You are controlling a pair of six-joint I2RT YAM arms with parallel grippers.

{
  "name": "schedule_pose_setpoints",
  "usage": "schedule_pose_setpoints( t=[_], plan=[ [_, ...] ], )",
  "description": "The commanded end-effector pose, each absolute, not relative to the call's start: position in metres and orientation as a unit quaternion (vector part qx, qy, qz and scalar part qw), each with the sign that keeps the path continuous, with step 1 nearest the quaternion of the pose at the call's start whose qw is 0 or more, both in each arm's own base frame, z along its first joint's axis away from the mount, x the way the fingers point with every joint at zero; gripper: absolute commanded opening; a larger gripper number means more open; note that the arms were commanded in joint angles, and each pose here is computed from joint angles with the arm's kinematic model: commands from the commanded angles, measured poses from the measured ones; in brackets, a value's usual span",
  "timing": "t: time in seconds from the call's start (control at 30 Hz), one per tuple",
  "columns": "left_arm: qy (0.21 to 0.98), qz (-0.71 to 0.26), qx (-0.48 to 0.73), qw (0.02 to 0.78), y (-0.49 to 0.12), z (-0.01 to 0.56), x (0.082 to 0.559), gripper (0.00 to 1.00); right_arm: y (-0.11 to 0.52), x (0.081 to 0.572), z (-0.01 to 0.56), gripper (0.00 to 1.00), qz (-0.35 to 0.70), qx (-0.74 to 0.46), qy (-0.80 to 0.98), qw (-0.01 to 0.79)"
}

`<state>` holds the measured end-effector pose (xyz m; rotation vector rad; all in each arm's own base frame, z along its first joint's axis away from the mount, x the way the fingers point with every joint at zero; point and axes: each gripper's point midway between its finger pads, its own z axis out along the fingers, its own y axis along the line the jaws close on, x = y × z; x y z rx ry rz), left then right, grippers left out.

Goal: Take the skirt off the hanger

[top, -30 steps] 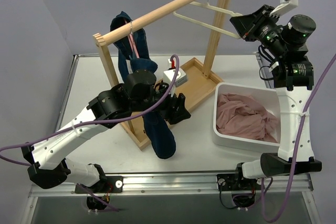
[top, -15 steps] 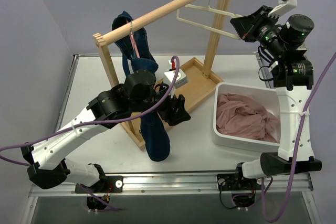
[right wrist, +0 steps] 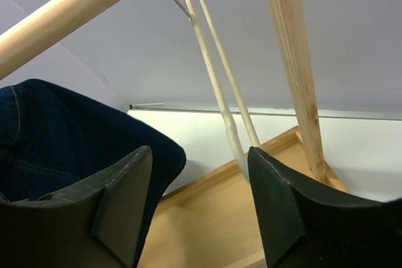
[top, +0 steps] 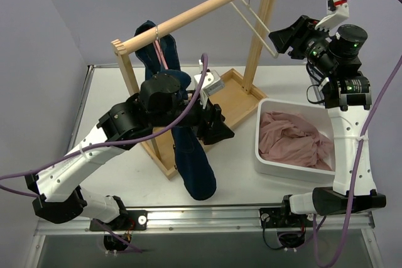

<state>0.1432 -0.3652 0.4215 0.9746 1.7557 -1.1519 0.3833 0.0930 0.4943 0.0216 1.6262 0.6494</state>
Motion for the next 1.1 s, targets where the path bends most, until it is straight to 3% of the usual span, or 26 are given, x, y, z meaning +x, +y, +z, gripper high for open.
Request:
schedule_pose_setpoints(
  t=[0.0,0.37,0.67,1.07],
  plan=[
    [0.669,-0.476,0.383,0.423,-0.370,0.450,0.142,0.70,0.091,0.365,0.518,0.60,0.274,-0.005,0.692,0.668],
    [0.658,-0.475,0.373,0.450,-0.373,0.480,0.150,0.76,0.086,0.331,0.499,0.73,0.261,0.000,0.710,0.654],
    [0.639,-0.453,0.386,0.487,-0.387,0.513,0.169,0.82,0.095,0.291,0.477,0.73,0.293,0.006,0.722,0.626],
    [0.595,-0.355,0.345,0.633,-0.350,0.575,0.208,0.97,0.124,0.272,0.458,0.70,0.344,-0.009,0.739,0.579]
  ],
)
